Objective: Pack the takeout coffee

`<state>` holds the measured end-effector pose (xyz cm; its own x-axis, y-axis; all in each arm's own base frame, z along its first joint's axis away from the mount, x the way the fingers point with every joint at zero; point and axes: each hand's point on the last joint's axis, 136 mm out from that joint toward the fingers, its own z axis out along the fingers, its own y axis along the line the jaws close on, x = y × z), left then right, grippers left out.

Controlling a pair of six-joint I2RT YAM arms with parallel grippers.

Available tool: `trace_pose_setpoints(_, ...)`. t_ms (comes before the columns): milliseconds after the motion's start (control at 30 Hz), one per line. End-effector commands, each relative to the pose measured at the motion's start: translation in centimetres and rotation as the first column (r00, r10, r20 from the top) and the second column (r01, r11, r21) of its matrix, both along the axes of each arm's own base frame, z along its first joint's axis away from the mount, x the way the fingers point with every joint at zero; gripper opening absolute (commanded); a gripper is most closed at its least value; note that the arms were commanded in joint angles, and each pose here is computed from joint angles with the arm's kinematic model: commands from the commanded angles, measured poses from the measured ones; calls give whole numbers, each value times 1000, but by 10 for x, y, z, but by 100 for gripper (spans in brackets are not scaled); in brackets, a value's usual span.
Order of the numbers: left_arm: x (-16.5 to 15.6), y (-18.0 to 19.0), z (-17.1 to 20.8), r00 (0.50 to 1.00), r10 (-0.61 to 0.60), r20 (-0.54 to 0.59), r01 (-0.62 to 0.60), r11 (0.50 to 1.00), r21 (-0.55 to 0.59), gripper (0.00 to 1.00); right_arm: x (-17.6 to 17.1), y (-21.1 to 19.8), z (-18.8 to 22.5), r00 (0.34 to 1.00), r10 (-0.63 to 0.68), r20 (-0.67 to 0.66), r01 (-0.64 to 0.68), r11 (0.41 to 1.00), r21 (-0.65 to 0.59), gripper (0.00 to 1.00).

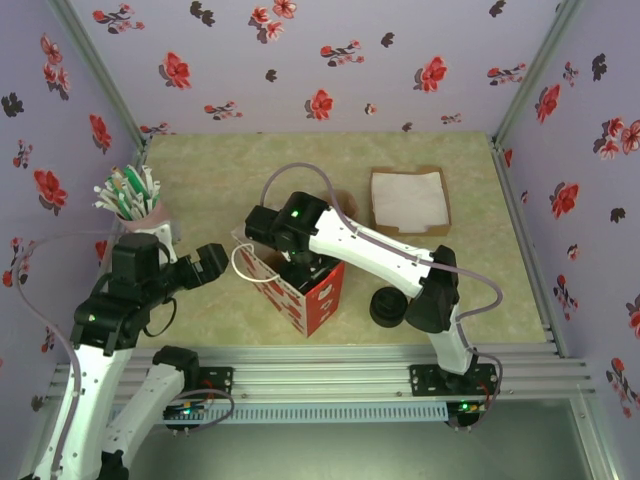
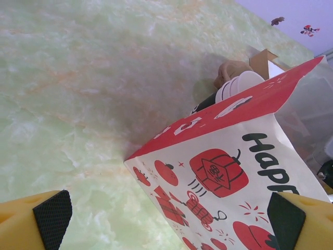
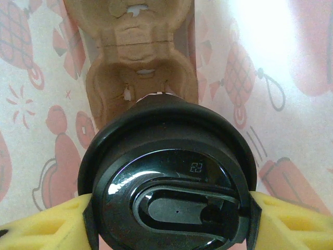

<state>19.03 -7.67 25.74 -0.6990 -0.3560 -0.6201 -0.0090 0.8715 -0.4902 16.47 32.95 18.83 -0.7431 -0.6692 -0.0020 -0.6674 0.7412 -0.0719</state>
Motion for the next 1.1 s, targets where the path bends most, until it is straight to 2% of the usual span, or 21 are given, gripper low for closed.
trace_pose_setpoints(0, 0, 4, 13, 998, 1, 55, -2, 1000, 21, 99, -3, -8, 12, 1000, -12, -3, 12, 1000, 22, 66)
trace_pose_setpoints(300, 1, 7, 15, 997, 9, 77, -12, 999, 36, 99, -3, -3, 14, 1000, -11, -2, 11, 998, 56, 66)
trace_pose_setpoints(1067, 1, 6, 0, 999, 11, 40, -13, 999, 37, 99, 0, -1, 1, 1000, -19, -7, 20, 997, 76, 66)
